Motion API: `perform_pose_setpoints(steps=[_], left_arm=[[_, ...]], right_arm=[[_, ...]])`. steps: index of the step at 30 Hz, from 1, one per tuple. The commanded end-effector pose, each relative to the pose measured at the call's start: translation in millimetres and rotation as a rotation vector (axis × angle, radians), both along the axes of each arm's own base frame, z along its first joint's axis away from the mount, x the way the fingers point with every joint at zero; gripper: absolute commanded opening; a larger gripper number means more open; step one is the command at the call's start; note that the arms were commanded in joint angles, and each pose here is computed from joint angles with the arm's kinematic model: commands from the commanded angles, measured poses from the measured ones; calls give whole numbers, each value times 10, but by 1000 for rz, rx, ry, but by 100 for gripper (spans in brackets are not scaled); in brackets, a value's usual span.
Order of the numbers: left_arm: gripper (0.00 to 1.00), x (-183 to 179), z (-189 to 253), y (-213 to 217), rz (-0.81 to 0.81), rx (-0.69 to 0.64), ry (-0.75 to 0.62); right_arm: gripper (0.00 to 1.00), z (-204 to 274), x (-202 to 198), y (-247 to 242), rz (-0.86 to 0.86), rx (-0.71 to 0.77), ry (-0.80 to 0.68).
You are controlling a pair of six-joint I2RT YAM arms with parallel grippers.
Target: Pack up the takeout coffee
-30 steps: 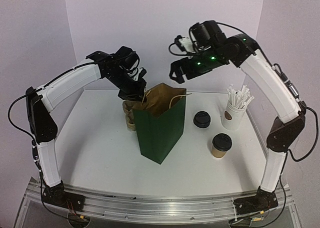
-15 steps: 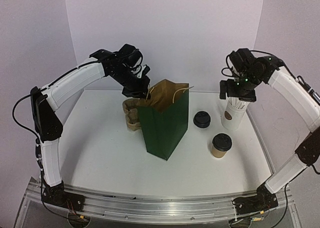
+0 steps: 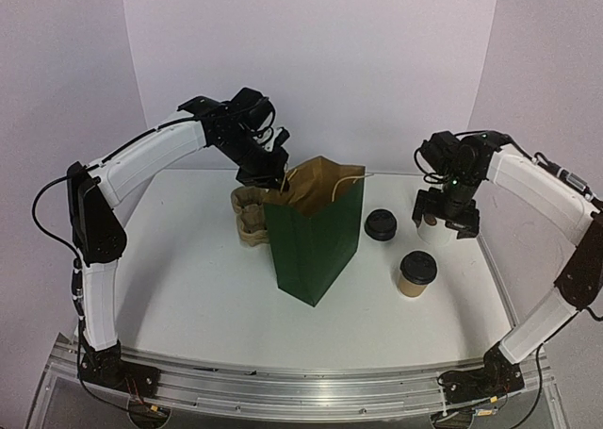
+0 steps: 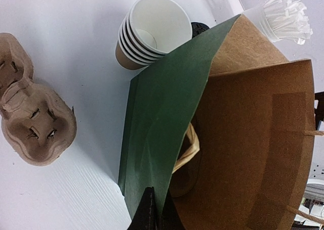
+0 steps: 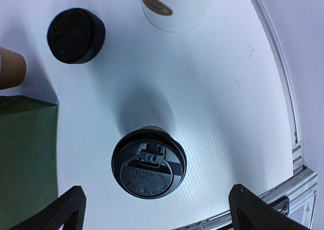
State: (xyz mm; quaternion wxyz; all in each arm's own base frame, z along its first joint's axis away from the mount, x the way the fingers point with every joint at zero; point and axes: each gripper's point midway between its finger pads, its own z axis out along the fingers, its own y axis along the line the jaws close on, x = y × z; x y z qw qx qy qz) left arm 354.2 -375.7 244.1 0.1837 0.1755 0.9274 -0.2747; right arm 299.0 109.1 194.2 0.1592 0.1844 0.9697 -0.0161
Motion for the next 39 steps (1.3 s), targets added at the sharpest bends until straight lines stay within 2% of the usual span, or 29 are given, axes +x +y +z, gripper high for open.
perform_pose_setpoints(steps=[1,4,12,39], left_arm=[[0,-18,49,-27,-28,-4,-13],[0,1,64,-43,-27,-10,-19],[0,65,205,-103,-30,-41,-56],[0,94,164,-106,-31,-31,-65]], right_arm=[[98,-276,-162,27,-117,32,117],[98,-392,-188,104,-106,57,168],[98,-623,-179,274,-93,143,195],[98,-937,-200,217,-39,78,268]])
